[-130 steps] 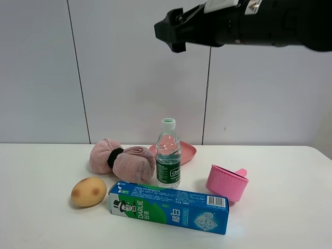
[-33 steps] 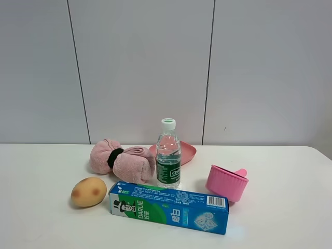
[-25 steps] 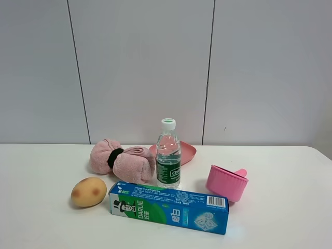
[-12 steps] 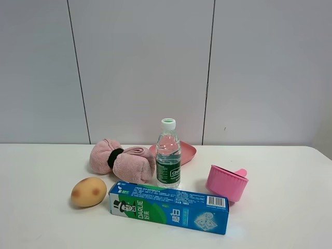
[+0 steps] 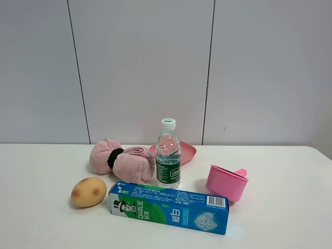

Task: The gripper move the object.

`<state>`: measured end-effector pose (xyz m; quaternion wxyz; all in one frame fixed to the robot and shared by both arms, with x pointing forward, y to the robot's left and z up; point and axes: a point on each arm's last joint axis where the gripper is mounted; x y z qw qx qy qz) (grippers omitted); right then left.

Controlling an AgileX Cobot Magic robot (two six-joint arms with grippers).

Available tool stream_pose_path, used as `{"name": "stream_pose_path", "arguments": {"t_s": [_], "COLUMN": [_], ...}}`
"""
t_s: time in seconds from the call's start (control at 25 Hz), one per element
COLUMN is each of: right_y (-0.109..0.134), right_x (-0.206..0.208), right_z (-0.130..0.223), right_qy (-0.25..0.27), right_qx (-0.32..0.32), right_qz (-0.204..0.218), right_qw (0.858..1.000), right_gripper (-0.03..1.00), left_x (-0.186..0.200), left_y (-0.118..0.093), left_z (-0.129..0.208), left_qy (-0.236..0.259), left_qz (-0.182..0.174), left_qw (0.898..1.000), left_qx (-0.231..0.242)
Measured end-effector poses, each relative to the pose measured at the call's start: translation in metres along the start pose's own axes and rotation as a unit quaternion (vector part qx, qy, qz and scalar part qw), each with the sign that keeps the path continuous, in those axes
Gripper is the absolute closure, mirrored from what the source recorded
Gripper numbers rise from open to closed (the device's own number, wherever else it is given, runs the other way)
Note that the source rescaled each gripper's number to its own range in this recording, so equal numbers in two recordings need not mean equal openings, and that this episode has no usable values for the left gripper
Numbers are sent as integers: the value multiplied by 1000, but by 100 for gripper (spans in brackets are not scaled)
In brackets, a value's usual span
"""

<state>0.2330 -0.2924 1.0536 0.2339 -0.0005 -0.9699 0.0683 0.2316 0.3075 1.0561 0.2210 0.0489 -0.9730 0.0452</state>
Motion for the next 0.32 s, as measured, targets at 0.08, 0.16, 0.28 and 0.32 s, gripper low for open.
{"name": "stream_pose_path", "arguments": {"t_s": [0.08, 0.16, 0.28, 0.32], "right_y": [0, 0, 0, 0], "right_x": [0, 0, 0, 0], "right_z": [0, 0, 0, 0], "right_qy": [0, 0, 0, 0], "right_qx": [0, 0, 0, -1], "right_qz": [0, 0, 0, 0], "right_qw": [1000, 1000, 1000, 1000], "right_gripper": [23, 23, 23, 23], "left_x": [0, 0, 0, 0], "left_y": [0, 0, 0, 0], "left_z": [0, 0, 0, 0], "left_qy": [0, 0, 0, 0], "left_qz": [0, 0, 0, 0], "left_qw": [1000, 1000, 1000, 1000], "left_qx": [0, 0, 0, 0]}}
Point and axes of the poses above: a point on each arm's last joint axis where the gripper is mounted, x pointing back along that axis away from the gripper, y along the wrist's bending axis when the last joint is at zero, z = x × y, and after that the axes turned 7 degrees about x, right-handed
